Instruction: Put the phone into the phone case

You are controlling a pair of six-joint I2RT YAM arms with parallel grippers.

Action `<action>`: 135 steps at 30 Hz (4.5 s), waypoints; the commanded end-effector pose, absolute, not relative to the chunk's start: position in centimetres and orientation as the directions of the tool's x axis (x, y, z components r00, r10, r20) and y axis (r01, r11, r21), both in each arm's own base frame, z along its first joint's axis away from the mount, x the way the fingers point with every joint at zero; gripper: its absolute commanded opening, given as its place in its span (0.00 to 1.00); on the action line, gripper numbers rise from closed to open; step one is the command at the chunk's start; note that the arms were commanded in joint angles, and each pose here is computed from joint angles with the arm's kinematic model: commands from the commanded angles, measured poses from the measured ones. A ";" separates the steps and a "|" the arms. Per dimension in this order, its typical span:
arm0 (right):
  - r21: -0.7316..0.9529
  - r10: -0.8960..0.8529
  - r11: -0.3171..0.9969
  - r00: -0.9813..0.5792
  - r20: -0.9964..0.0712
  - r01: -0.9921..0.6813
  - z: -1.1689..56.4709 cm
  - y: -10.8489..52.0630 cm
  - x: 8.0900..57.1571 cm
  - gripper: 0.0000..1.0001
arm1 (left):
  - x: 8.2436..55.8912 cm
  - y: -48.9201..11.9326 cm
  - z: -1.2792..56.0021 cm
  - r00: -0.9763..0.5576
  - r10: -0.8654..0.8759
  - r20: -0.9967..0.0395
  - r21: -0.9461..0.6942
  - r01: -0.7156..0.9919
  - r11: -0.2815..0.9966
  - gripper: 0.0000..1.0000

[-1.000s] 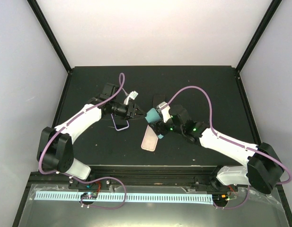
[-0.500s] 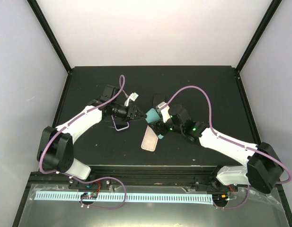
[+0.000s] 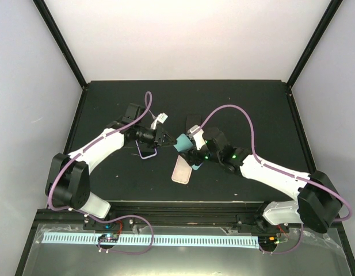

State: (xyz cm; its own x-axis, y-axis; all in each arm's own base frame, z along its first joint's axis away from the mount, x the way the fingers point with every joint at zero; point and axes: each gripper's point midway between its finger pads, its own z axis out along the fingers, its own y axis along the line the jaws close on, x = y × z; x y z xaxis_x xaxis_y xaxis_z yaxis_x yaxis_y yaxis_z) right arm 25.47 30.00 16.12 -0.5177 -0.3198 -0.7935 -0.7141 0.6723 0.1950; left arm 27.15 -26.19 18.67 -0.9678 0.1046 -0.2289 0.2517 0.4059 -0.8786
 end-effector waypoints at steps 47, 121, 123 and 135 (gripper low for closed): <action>0.939 0.128 0.343 -0.990 -0.060 -0.013 23.5 26.6 20.5 0.60 | 21.0 -27.8 26.0 0.450 0.567 -0.690 0.676 0.681 0.283 0.02; 0.827 0.250 0.545 -0.968 -0.004 0.137 9.9 27.0 21.6 0.01 | 25.5 -23.9 15.5 -0.648 0.073 -0.758 -0.385 0.535 0.752 0.71; 0.819 0.237 0.558 -0.971 -0.007 0.130 9.4 27.4 21.3 0.01 | 25.7 -24.0 14.8 -0.692 0.033 -0.722 -0.459 0.513 0.725 0.71; 0.788 0.142 0.608 -0.990 0.009 0.095 6.3 29.7 19.6 0.02 | 25.4 -24.4 7.6 -0.845 0.019 -0.535 -0.591 0.389 0.707 0.65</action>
